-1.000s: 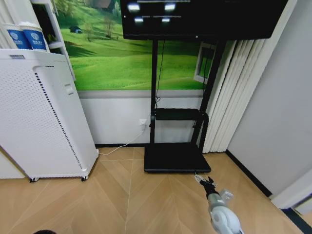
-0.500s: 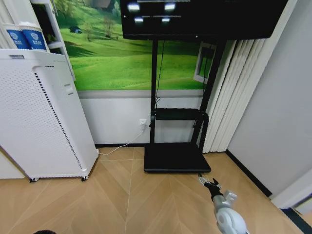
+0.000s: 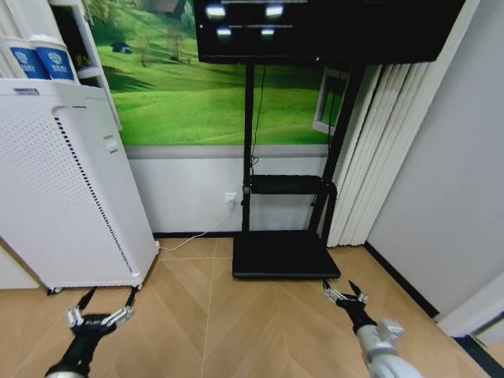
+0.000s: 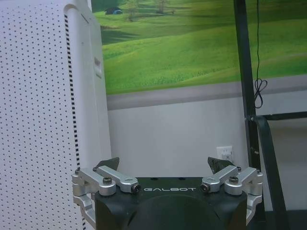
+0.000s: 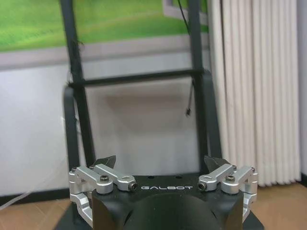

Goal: Pick up the trash bin and place the garbage on the floor into it.

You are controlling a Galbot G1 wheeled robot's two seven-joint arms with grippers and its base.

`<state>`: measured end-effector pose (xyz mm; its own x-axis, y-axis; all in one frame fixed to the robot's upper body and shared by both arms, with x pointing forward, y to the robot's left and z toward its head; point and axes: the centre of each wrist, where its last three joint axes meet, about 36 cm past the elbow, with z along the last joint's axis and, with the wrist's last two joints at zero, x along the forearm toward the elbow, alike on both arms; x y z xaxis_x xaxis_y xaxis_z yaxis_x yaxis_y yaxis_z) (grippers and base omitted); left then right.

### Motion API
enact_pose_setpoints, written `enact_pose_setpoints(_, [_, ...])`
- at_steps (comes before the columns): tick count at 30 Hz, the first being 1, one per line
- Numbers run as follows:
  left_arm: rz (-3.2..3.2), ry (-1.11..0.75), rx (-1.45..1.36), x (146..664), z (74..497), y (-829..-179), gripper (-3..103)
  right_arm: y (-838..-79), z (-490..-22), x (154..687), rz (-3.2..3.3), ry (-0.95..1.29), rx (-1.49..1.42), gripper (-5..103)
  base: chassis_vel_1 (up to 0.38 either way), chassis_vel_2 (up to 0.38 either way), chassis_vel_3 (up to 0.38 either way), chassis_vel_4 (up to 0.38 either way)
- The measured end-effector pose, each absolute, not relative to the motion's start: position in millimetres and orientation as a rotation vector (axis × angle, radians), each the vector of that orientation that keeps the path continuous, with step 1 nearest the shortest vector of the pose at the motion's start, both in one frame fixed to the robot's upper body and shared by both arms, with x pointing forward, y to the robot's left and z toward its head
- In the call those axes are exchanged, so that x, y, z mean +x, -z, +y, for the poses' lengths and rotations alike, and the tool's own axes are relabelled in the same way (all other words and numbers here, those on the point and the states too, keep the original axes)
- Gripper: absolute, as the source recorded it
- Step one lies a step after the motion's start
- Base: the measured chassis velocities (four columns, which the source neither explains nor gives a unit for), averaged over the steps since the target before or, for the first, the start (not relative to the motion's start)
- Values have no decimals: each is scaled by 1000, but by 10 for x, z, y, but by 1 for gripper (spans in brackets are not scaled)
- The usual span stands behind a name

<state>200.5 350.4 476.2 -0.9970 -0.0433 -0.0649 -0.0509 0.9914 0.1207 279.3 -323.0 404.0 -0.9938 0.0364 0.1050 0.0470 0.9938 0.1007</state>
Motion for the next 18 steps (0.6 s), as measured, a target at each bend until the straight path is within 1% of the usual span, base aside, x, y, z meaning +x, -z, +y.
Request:
enact_pose_setpoints(2, [3069,-175,-74,2013,3488,-4780,100,-4070,-3196,2771,-3045,154,-53,100,0,0,0,0])
enact_pose_setpoints(3, [3065,-127,-85,2027,3420,-4830,100,-4175,-3098,2706,-3075,148,-24,100,0,0,0,0])
enact_pose_setpoints(6, [3080,-80,-79,2050,3320,-4854,100,-4329,-2994,2631,-3103,153,0,100,0,0,0,0])
enact_pose_setpoints(8, [3100,-55,-67,2083,3239,-4753,100,-4455,-2891,2547,-3109,159,9,100,0,0,0,0])
enact_pose_setpoints(18, [3121,-58,-59,2078,3225,-4732,100,-4477,-2870,2530,-3107,145,4,100,0,0,0,0])
